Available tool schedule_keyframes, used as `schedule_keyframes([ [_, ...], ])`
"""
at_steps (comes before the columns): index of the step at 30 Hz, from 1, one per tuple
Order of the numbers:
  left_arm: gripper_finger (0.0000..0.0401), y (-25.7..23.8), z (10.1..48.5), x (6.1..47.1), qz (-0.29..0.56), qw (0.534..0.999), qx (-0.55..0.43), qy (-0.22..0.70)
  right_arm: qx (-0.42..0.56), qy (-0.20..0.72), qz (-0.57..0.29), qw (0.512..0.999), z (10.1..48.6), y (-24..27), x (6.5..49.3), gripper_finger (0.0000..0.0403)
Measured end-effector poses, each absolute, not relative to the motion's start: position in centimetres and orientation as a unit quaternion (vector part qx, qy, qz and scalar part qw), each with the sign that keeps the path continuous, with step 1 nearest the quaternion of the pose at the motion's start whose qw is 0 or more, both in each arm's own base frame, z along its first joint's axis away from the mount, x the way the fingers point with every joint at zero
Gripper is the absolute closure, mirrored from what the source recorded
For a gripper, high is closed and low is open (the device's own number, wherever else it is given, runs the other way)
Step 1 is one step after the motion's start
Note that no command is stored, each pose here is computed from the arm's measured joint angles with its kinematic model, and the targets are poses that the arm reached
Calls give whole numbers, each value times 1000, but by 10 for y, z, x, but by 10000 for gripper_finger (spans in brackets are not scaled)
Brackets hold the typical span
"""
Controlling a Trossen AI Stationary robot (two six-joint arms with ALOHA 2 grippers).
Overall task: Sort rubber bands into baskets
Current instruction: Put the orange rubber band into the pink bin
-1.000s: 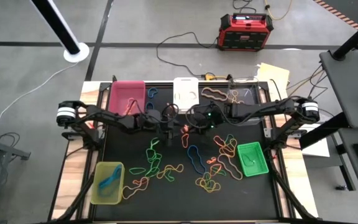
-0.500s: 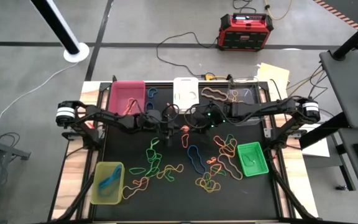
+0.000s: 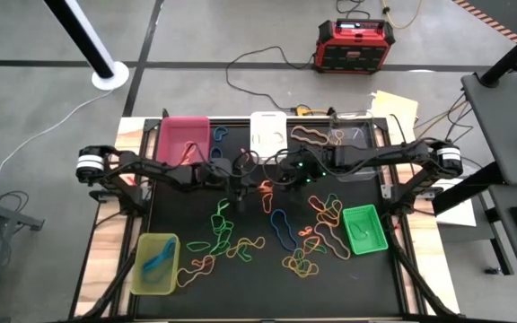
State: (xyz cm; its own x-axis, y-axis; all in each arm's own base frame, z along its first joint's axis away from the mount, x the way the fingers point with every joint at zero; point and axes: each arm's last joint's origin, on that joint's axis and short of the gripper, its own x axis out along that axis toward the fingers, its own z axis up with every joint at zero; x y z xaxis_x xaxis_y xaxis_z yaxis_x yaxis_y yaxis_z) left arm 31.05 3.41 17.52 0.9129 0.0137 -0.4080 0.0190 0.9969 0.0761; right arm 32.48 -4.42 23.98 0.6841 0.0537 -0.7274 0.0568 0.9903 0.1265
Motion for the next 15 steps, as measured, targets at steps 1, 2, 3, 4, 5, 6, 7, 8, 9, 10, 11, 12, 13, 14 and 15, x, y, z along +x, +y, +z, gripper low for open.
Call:
schedule_keyframes([
  [1, 401, 34, 174, 309, -2, 975, 37, 217, 70, 401, -2, 913, 239, -45, 324, 252],
  [2, 401, 34, 174, 308, -2, 974, 35, 224, 71, 403, -2, 912, 239, -45, 324, 247],
  [3, 401, 34, 175, 307, -2, 973, 35, 228, 70, 402, -2, 913, 239, -45, 324, 242],
  [4, 401, 34, 176, 306, -3, 973, 35, 227, 69, 399, -2, 914, 239, -45, 324, 239],
  [5, 401, 33, 178, 306, -3, 973, 35, 227, 66, 392, -1, 917, 240, -45, 326, 235],
  [6, 401, 33, 179, 305, -4, 974, 35, 225, 63, 384, 0, 921, 240, -45, 328, 232],
  [7, 401, 33, 182, 304, -9, 975, 34, 220, 61, 376, 1, 925, 241, -46, 330, 229],
  [8, 401, 32, 184, 304, -16, 976, 33, 216, 59, 372, 2, 926, 241, -46, 331, 227],
  [9, 401, 32, 187, 303, -19, 977, 33, 210, 58, 369, 2, 928, 240, -46, 332, 225],
  [10, 401, 32, 189, 303, -22, 978, 33, 207, 57, 361, 2, 931, 239, -46, 334, 223],
  [11, 401, 32, 191, 302, -26, 978, 33, 203, 55, 353, 3, 934, 239, -47, 336, 222],
  [12, 401, 31, 192, 302, -27, 979, 33, 200, 55, 352, 2, 934, 238, -47, 337, 221],
  [13, 401, 31, 193, 301, -28, 979, 33, 198, 55, 354, 3, 934, 235, -47, 338, 221],
  [14, 401, 31, 194, 301, -28, 980, 33, 196, 52, 346, 3, 937, 234, -47, 341, 220],
  [15, 401, 31, 195, 301, -28, 979, 33, 197, 48, 337, 5, 940, 232, -48, 344, 220],
])
